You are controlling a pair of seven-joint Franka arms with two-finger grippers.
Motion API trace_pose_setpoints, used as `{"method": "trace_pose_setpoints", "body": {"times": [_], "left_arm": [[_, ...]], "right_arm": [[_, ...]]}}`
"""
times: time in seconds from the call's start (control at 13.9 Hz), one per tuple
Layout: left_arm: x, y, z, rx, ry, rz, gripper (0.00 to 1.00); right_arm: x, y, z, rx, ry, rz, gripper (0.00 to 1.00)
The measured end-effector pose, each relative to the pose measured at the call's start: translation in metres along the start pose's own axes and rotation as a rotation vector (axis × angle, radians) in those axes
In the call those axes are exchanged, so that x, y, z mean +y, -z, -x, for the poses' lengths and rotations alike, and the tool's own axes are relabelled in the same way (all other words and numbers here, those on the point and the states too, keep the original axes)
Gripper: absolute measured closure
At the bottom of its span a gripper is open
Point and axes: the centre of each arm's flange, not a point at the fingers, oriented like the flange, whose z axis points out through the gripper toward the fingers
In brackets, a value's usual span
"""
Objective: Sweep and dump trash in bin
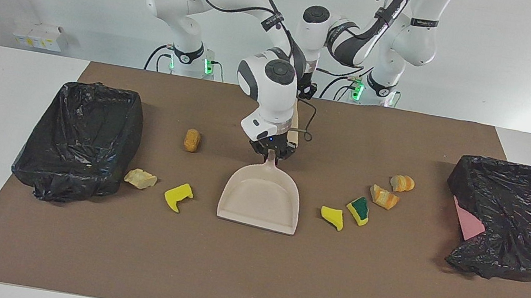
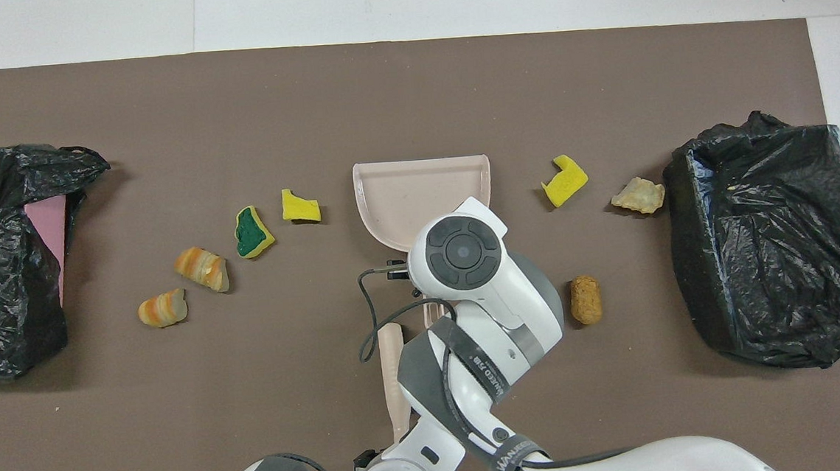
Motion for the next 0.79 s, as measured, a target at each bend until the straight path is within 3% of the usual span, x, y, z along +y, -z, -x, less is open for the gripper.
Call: {"method": "trace_pose_setpoints", "body": {"times": [0.07,0.14,0.29,0.58,0.79], "left_arm": [[0.0,-0.001,0.001,0.0,-0.015,-0.002,0.91],[0.0,-0.002,0.001,-0.001,-0.044,-0.004,0.84],[-0.001,-0.005,0.001,-0.004,-0.086,-0.009,0.61],[0.001,-0.016,0.0,-0.01,-0.103,-0.017,0.61],[0.001,-0.02,0.0,-0.01,-0.104,-0.018,0.62]], "right_arm": [[0.014,0.009,-0.01,-0.013,0.035,0.012,0.68],[0.027,0.019,-0.018,-0.028,0.079,0.022,0.68],[0.05,0.033,-0.03,-0.051,0.212,0.032,0.68],[0.089,0.031,-0.044,-0.108,0.619,0.027,0.68],[0.103,0.029,-0.05,-0.12,0.746,0.02,0.68]]}}
